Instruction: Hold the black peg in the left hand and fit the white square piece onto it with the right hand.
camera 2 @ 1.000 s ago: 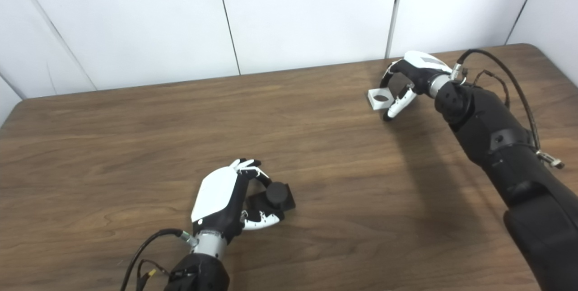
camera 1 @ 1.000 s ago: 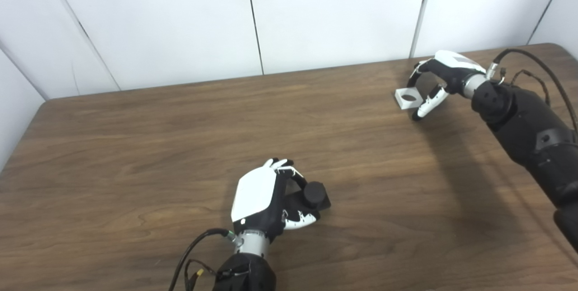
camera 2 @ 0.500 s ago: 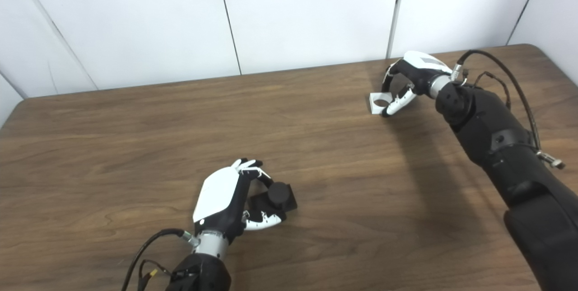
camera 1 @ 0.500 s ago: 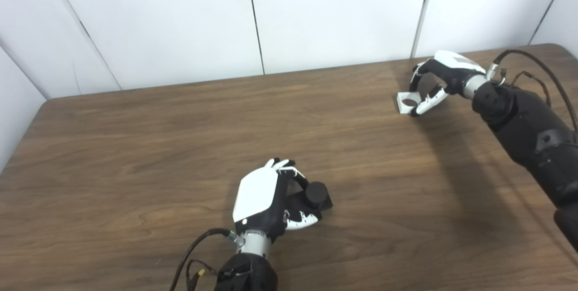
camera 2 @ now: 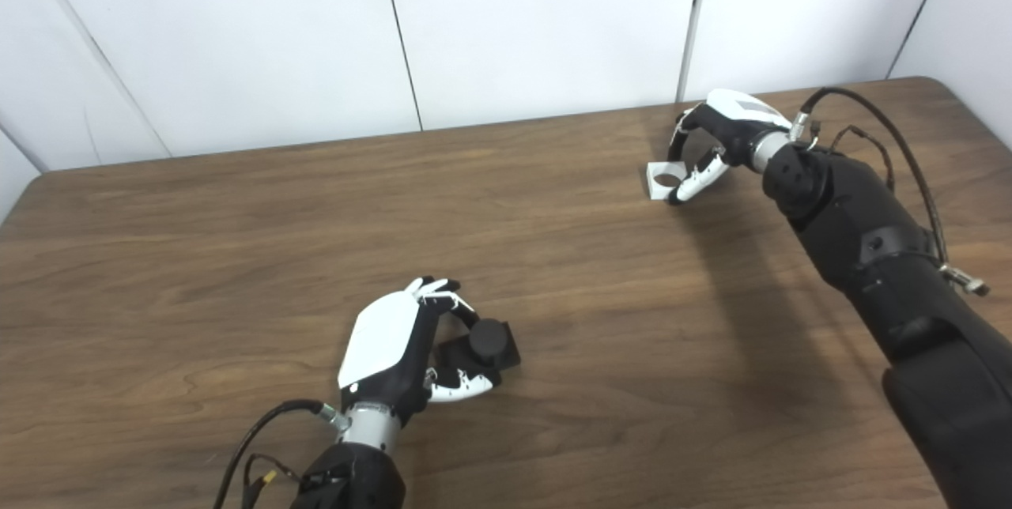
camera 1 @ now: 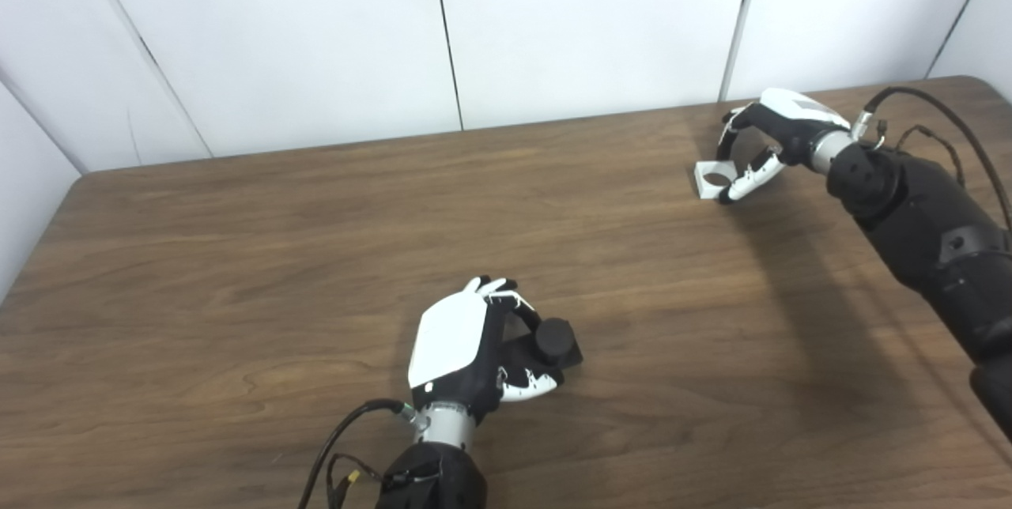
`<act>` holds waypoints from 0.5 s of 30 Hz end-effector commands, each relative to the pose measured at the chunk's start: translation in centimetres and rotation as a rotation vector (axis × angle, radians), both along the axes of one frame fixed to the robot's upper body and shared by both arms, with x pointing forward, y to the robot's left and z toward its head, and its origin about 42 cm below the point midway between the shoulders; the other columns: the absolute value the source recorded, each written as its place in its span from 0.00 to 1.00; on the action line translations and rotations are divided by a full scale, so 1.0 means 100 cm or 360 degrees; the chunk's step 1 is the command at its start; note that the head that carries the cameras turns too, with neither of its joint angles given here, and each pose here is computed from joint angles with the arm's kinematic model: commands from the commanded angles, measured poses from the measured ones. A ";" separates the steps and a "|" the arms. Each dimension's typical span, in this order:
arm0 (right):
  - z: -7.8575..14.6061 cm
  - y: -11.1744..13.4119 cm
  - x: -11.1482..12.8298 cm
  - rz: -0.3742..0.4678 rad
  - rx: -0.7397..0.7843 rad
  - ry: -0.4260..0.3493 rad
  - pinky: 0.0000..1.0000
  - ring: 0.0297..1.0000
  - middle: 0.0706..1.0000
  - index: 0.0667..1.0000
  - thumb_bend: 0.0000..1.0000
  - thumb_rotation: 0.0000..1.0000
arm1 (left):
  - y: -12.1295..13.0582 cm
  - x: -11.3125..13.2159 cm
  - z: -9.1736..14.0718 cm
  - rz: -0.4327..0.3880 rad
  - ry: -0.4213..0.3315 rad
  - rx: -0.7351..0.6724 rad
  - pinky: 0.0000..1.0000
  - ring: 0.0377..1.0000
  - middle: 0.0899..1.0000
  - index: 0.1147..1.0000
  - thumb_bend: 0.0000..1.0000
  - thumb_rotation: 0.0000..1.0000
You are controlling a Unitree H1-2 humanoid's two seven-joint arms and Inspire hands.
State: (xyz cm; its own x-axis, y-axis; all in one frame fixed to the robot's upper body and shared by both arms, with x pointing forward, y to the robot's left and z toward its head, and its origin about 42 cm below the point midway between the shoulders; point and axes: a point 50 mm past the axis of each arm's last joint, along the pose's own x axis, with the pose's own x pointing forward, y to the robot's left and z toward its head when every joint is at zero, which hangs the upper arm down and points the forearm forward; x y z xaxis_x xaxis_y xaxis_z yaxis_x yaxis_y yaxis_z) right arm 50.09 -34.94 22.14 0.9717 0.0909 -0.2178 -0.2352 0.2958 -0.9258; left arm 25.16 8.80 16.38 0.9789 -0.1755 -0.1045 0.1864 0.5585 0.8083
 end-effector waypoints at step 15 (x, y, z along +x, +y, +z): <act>0.018 -0.005 0.003 0.0015 -0.0002 -0.0150 0.86 0.95 0.87 0.45 0.52 0.14 | -0.008 -0.003 -0.007 -0.0046 0.0090 -0.0009 0.83 0.94 0.85 0.42 0.50 0.08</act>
